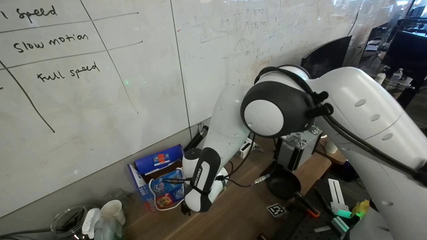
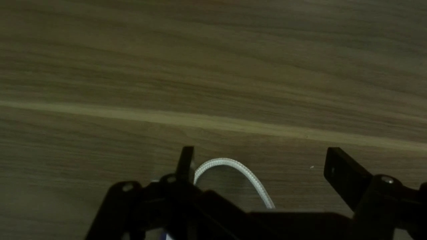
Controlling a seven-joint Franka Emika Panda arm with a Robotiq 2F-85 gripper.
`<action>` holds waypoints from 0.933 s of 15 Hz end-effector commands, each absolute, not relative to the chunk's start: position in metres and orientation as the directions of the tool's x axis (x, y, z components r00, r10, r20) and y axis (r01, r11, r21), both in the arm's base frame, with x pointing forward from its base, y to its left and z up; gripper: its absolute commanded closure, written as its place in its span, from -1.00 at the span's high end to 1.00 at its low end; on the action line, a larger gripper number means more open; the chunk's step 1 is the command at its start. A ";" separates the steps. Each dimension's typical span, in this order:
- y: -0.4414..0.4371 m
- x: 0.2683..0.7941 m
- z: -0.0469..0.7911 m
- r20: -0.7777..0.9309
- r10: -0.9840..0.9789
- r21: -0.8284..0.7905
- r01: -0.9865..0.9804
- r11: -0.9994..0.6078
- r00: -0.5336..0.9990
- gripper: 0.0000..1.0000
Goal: Put the white strings inside the box.
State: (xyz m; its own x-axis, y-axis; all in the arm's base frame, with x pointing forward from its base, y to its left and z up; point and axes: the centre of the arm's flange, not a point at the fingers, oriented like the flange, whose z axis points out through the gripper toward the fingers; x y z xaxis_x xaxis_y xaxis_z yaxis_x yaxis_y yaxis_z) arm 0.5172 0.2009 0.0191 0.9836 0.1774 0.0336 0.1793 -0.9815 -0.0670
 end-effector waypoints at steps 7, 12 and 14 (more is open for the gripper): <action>0.203 0.551 -0.021 0.087 0.209 -0.067 0.215 -0.974 0.974 1.00; 0.200 0.568 -0.033 0.097 0.206 -0.062 0.213 -0.975 0.974 1.00; 0.197 0.573 -0.036 0.105 0.204 -0.056 0.211 -0.976 0.973 1.00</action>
State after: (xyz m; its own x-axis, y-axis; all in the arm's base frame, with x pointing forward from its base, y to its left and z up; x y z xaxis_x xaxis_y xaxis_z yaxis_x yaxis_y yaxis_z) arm 0.5542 0.1983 -0.0285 0.9778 0.1935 0.0799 0.1985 -0.9782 -0.0607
